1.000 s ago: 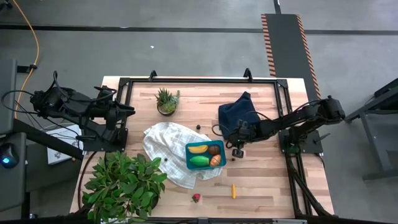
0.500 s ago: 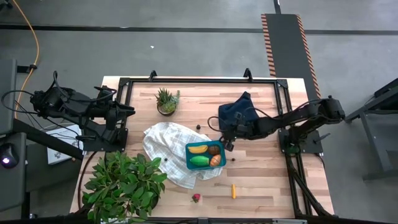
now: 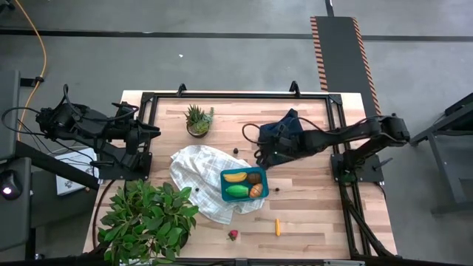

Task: Pick and placing Produce into tupperware
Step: Put the red cherry into the blue bin

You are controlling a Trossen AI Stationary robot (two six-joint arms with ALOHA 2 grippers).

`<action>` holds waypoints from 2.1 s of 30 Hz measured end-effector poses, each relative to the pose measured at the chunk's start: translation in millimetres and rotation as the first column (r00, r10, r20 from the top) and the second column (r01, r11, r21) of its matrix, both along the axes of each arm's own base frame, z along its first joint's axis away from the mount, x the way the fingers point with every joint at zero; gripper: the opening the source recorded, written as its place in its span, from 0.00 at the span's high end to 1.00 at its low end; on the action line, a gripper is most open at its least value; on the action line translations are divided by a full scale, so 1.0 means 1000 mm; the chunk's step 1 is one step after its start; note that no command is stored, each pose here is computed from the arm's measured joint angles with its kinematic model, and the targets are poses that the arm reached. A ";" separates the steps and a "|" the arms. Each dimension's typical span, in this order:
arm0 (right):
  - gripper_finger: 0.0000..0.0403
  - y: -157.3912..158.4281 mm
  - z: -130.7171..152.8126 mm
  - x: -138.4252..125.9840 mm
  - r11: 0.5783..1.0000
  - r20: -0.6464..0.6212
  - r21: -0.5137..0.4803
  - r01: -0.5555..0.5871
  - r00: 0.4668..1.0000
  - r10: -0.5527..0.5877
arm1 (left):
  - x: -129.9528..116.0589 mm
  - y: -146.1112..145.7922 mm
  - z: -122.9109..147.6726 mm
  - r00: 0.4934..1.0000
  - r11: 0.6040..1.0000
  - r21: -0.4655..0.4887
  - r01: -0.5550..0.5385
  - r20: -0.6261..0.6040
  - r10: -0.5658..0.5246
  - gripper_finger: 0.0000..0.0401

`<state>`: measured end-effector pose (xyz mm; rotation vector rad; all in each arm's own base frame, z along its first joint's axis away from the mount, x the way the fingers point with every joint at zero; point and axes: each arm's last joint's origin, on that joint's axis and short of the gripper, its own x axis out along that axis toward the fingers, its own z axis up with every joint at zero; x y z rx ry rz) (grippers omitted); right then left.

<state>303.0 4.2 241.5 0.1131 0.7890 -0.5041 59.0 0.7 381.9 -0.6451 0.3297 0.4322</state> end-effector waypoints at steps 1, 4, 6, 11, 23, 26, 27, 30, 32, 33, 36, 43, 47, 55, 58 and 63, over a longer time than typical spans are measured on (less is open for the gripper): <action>0.85 -0.001 0.006 0.001 1.000 0.002 -0.007 -0.005 1.000 0.005 | 0.000 0.000 0.000 1.000 1.000 0.000 0.000 0.000 0.000 0.72; 0.85 -0.004 0.025 0.002 1.000 0.035 -0.024 -0.009 0.999 0.010 | 0.000 0.000 0.000 1.000 1.000 0.000 0.000 0.000 0.000 0.72; 0.85 -0.007 0.039 0.001 0.999 0.072 -0.034 -0.006 0.997 0.008 | 0.000 0.000 0.000 1.000 1.000 0.000 0.000 0.000 0.000 0.72; 0.85 -0.016 0.068 -0.009 0.999 0.169 -0.030 0.025 0.985 -0.019 | 0.000 0.000 0.000 1.000 1.000 0.000 0.000 0.000 0.000 0.72; 0.85 -0.019 0.125 -0.046 0.997 0.452 0.034 -0.064 0.891 0.042 | 0.000 0.000 0.000 1.000 1.000 0.000 0.000 0.000 0.000 0.72; 0.85 -0.016 0.140 -0.053 0.988 0.553 0.048 -0.149 0.827 0.098 | 0.000 0.000 0.000 1.000 1.000 0.000 0.000 0.000 0.000 0.72; 0.85 -0.015 0.145 -0.055 0.983 0.584 0.048 -0.179 0.803 0.118 | 0.000 0.000 0.000 1.000 1.000 0.000 0.000 -0.001 0.000 0.72; 0.85 -0.013 0.157 -0.060 0.969 0.659 0.044 -0.241 0.736 0.153 | 0.000 0.000 0.000 1.000 1.000 0.000 0.000 -0.001 0.000 0.72; 0.85 -0.012 0.161 -0.061 0.959 0.690 0.040 -0.280 0.702 0.176 | 0.000 0.000 0.000 1.000 1.000 0.000 0.000 0.000 0.000 0.72; 0.85 -0.012 0.163 -0.061 0.953 0.700 0.038 -0.302 0.689 0.190 | 0.000 0.000 0.000 1.000 1.000 0.000 0.000 -0.001 0.000 0.72; 0.85 -0.010 0.165 -0.060 0.934 0.722 0.044 -0.355 0.657 0.216 | 0.000 0.000 0.000 1.000 1.000 0.000 0.000 0.000 0.000 0.72; 0.85 -0.007 0.157 -0.041 0.881 0.738 0.083 -0.466 0.623 0.259 | 0.000 0.000 0.000 1.000 1.000 0.000 0.000 0.000 0.000 0.72; 0.85 -0.005 0.145 -0.028 0.841 0.712 0.127 -0.526 0.639 0.292 | 0.000 0.000 0.000 1.000 1.000 0.000 0.000 0.001 0.000 0.72; 0.85 -0.001 0.128 -0.011 0.785 0.677 0.215 -0.581 0.668 0.309 | 0.000 0.000 0.000 1.000 1.000 0.000 0.000 0.001 0.000 0.72; 0.85 0.001 0.124 -0.008 0.780 0.661 0.229 -0.583 0.681 0.315 | 0.000 0.000 0.000 1.000 1.000 0.000 0.000 0.001 0.000 0.72; 0.85 0.006 0.113 -0.003 0.771 0.614 0.267 -0.579 0.719 0.327 | 0.000 0.000 0.000 1.000 1.000 0.000 -0.001 0.001 0.001 0.72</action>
